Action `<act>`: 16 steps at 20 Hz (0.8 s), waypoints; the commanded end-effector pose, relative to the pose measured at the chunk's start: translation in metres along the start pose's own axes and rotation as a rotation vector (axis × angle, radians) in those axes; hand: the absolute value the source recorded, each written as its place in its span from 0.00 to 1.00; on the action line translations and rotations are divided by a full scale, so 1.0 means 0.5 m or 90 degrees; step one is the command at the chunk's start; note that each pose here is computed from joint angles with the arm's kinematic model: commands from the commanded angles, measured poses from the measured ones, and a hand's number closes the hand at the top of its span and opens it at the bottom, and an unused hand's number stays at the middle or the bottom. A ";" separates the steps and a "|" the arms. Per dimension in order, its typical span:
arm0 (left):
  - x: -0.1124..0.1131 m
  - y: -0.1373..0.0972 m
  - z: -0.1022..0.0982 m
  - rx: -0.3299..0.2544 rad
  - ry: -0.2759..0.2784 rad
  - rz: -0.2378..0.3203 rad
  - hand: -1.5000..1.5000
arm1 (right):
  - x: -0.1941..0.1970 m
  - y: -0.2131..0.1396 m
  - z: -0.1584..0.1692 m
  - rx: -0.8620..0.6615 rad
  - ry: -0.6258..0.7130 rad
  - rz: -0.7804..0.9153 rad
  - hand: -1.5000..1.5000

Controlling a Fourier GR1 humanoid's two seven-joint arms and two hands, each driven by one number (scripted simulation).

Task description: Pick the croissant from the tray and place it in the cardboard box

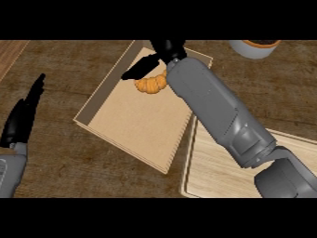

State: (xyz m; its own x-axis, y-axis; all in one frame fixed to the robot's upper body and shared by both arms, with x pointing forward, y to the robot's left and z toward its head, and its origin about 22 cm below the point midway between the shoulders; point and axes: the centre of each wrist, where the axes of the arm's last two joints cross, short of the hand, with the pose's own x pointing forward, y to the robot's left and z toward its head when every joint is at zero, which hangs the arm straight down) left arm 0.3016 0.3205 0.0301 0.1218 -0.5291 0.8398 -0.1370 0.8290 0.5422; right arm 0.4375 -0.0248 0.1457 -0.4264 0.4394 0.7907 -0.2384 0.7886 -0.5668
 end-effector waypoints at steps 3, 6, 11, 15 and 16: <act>-0.019 0.015 0.002 0.026 0.025 0.000 0.50 | 0.005 -0.027 -0.013 -0.057 -0.027 -0.127 0.00; -0.031 0.031 0.022 0.025 0.023 -0.003 0.50 | -0.041 -0.075 -0.003 -0.078 -0.035 -0.157 0.00; -0.058 0.032 0.035 0.033 0.028 0.001 0.50 | -0.093 -0.156 0.013 -0.087 -0.007 -0.169 0.00; -0.059 0.015 0.040 0.037 0.029 0.001 0.50 | -0.150 -0.217 0.047 -0.113 0.003 -0.158 0.00; -0.057 0.050 0.043 0.025 0.022 0.011 0.50 | -0.190 -0.264 0.079 -0.115 0.022 -0.150 0.00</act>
State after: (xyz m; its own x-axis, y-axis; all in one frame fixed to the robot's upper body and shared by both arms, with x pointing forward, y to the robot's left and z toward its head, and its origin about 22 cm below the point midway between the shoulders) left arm 0.2784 0.3465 0.0188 0.1625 -0.5132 0.8427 -0.1827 0.8236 0.5369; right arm 0.4724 -0.1381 0.1423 -0.3690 0.2337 0.8996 -0.1966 0.9263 -0.3213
